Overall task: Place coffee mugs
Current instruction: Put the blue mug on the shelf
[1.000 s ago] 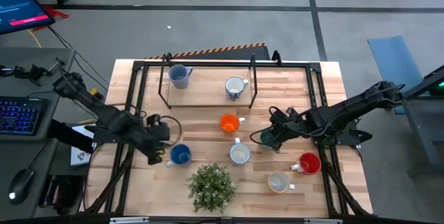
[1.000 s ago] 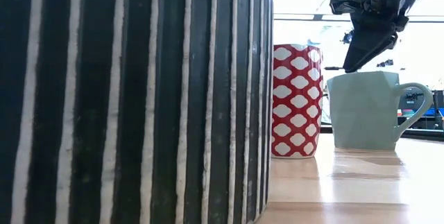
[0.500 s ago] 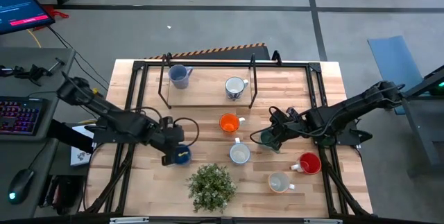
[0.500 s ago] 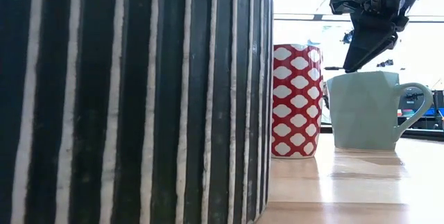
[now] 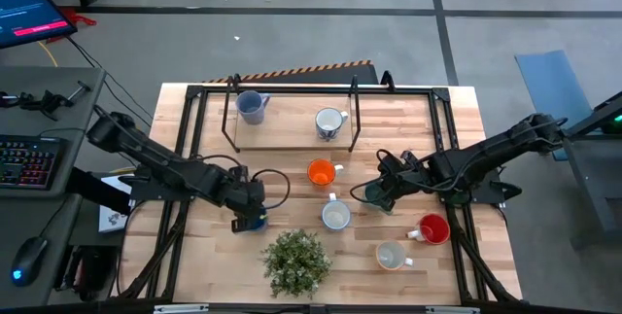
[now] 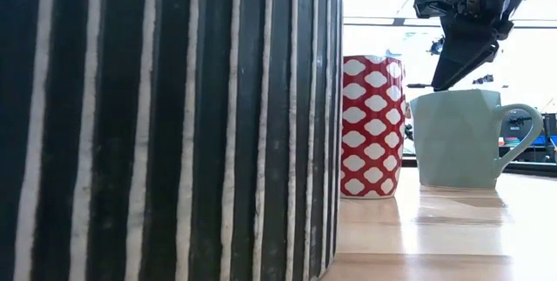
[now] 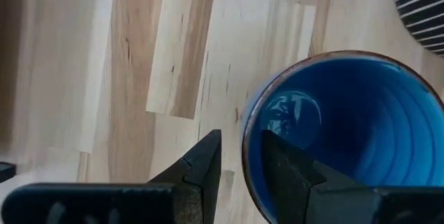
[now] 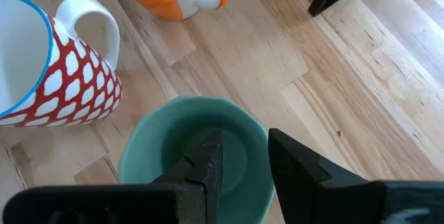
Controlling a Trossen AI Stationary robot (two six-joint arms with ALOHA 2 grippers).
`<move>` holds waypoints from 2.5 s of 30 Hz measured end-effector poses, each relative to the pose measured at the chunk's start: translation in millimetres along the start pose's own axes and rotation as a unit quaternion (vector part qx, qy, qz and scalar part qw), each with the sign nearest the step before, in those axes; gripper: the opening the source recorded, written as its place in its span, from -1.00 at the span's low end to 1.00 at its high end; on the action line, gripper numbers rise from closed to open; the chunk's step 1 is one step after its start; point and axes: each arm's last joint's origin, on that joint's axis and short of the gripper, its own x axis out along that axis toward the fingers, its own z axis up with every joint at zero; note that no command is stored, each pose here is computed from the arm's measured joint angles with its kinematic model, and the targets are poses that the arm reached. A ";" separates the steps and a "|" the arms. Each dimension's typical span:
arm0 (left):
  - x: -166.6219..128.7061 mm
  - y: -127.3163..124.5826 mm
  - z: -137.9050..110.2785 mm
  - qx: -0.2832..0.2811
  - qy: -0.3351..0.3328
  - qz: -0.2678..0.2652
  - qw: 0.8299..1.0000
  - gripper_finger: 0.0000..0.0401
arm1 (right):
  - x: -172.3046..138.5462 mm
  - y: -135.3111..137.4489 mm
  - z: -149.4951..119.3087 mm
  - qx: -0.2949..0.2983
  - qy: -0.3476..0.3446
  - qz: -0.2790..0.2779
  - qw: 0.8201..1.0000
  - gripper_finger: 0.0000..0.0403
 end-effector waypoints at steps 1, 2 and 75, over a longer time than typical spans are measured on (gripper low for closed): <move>1.9 -0.1 0.7 0.002 0.002 0.001 1.000 -0.54 | 0.0 0.0 0.0 0.000 0.000 0.000 1.000 -0.52; 3.9 -0.2 1.1 0.006 0.006 0.002 1.000 -0.54 | 0.1 0.0 0.0 -0.001 0.000 0.000 1.000 -0.52; -20.7 235.1 85.6 -0.080 0.158 0.080 0.981 -0.98 | 0.1 -3.4 -1.5 -0.022 -0.005 -0.028 0.999 -0.52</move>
